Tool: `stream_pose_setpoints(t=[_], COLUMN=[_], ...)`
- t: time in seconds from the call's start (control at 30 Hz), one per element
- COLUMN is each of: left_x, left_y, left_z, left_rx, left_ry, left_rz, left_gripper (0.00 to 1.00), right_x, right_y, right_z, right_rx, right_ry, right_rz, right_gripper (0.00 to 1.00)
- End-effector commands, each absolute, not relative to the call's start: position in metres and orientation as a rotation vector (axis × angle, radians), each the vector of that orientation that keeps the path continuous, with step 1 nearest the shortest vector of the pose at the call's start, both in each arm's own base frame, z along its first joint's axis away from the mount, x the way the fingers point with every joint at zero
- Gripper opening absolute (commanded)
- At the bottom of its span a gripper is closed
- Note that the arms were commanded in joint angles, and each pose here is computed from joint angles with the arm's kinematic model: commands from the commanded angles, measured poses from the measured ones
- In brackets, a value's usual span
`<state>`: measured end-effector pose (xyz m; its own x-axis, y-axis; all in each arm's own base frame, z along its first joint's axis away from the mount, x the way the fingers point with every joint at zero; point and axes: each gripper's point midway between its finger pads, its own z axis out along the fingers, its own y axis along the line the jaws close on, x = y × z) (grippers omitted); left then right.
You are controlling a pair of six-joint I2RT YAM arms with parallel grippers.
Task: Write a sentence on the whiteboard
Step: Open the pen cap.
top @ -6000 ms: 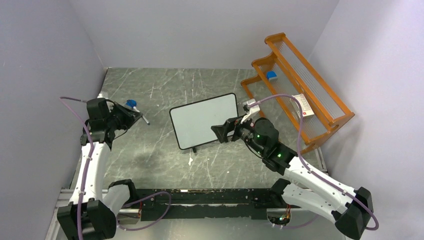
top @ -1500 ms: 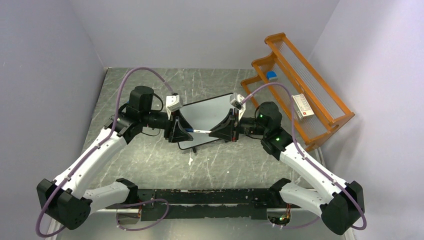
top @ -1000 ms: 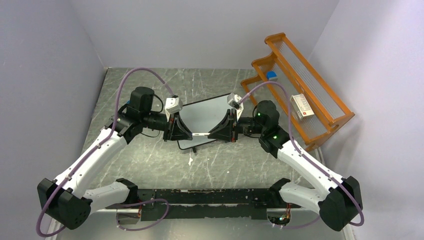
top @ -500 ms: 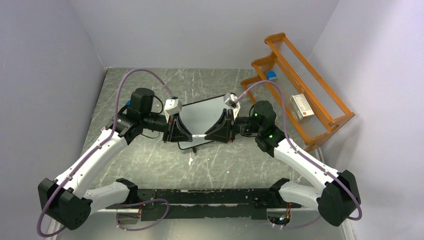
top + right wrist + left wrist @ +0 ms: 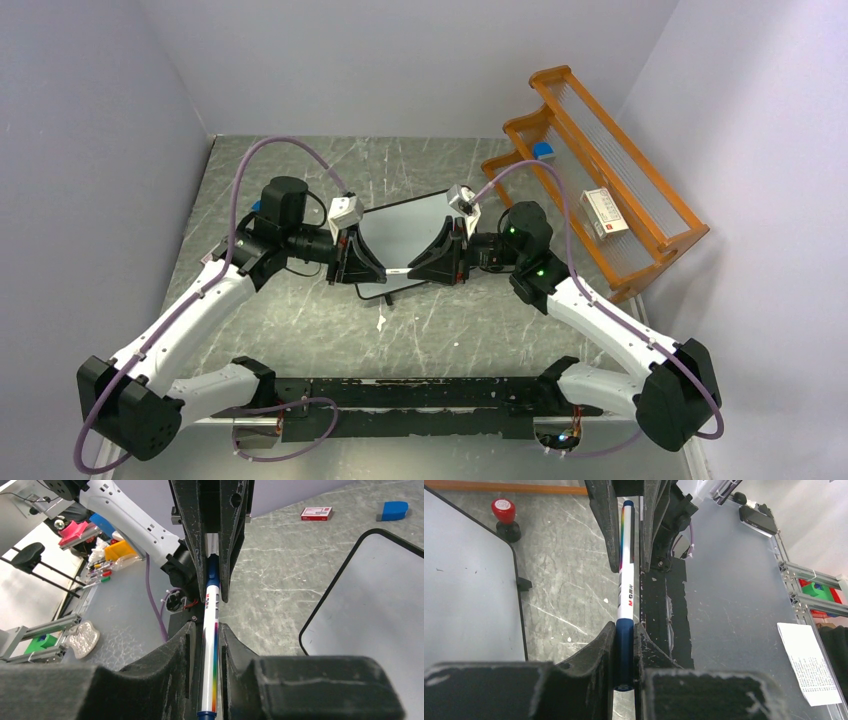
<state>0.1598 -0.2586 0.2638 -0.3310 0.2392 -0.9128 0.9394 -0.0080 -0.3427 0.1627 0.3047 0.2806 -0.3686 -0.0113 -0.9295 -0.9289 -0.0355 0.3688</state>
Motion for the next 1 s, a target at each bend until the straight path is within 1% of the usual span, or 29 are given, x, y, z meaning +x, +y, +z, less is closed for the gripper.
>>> stream_pose_setpoints(t=[0.0,0.1,0.17,0.3,0.5,0.77,0.97], left_x=[0.16,0.16,0.161,0.16,0.159,0.165,0.173], left_y=[-0.26,-0.259,-0.259,-0.259,-0.257,-0.247,-0.239], left_z=[0.277,0.278,0.278,0.276,0.272,0.27,0.271], left_rx=[1.237,1.231,1.227,1.235,1.234,1.183,1.128], left_ry=[1.541,1.539,1.542,1.543,1.563,1.587,1.599], left_rz=[-1.38,-1.382,-1.382,-1.39,-1.376,-1.324,-1.273], left_gripper=[0.05,0.05,0.05,0.05,0.05,0.05,0.05], right_x=[0.161,0.16,0.159,0.16,0.155,0.151,0.159], right_y=[0.307,0.306,0.306,0.305,0.304,0.29,0.275], right_z=[0.288,0.288,0.289,0.289,0.294,0.301,0.304], right_rx=[-1.048,-1.049,-1.049,-1.044,-1.054,-1.067,-1.043], right_ry=[1.437,1.433,1.429,1.429,1.398,1.361,1.368], right_rz=[1.514,1.51,1.509,1.498,1.511,1.506,1.484], right_gripper=[0.27,0.26,0.24,0.17,0.0,0.0,0.0])
